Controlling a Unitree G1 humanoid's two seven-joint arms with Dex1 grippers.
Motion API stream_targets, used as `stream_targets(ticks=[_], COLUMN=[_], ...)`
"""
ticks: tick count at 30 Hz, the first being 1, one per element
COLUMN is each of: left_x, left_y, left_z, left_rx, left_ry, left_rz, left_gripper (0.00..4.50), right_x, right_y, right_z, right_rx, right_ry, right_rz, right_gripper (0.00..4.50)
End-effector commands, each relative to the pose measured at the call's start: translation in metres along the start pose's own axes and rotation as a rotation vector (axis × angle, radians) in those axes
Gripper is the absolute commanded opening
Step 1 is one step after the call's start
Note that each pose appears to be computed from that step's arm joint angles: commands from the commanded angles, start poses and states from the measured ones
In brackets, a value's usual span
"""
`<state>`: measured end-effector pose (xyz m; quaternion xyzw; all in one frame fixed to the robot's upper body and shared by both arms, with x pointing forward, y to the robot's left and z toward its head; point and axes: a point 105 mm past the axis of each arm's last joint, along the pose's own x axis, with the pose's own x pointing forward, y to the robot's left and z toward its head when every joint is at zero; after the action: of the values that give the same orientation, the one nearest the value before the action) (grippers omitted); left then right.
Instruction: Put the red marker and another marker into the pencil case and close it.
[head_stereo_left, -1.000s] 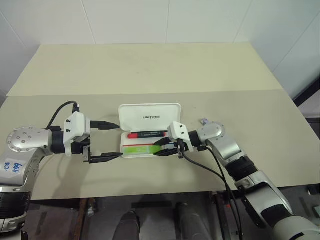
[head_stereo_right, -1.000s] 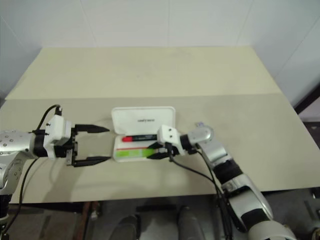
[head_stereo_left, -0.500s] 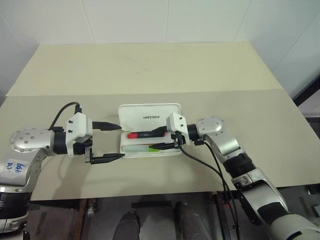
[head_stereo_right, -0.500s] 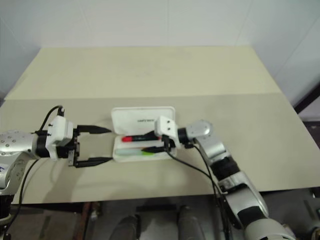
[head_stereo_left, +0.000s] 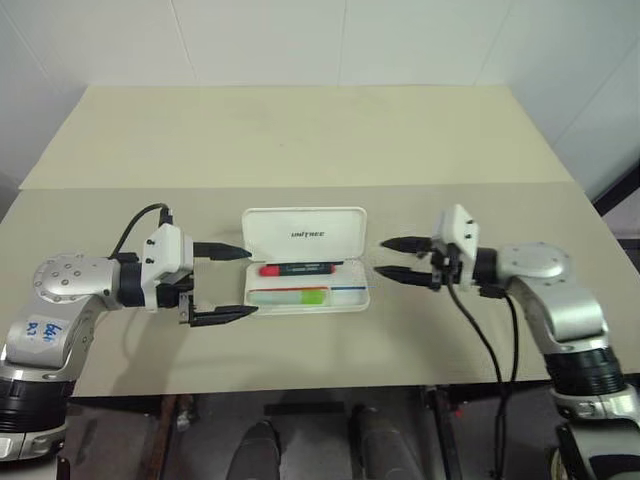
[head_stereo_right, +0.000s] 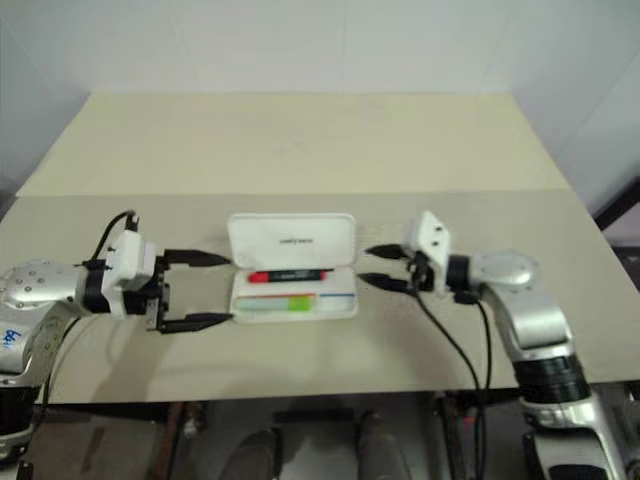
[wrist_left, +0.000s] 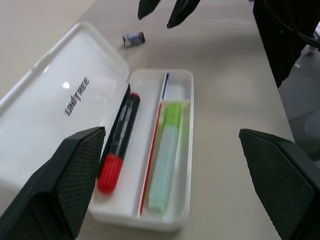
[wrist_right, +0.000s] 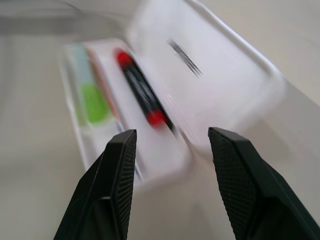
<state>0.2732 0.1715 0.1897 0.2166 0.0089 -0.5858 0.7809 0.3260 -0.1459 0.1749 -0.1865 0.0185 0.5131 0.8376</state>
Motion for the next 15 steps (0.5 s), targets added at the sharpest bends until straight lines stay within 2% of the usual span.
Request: stream_targets(ticks=[1,5,8,15], left_x=[0.006,0.012,0.016,0.015], left_y=[0.000,0.003,0.004,0.005], left_z=[0.009,0.011,0.013,0.014], left_rx=[0.028,0.031,0.037,0.040], left_ry=[-0.032,-0.047,-0.055,-0.056], left_rz=[-0.015,-0.023,-0.031,-0.031], left_gripper=[4.50,4.50,4.50,4.50], right_x=[-0.025,-0.031,-0.022,-0.008], right_y=[-0.027,-0.052,-0.060,-0.057], right_z=[-0.012,-0.023,-0.026,-0.047], right_rx=[0.001,-0.003,0.025,0.123], right_ry=[0.036,0.066,0.067,0.111], right_rz=[-0.160,-0.301,-0.370,-0.408], right_gripper=[2.97,4.38,4.45,4.45])
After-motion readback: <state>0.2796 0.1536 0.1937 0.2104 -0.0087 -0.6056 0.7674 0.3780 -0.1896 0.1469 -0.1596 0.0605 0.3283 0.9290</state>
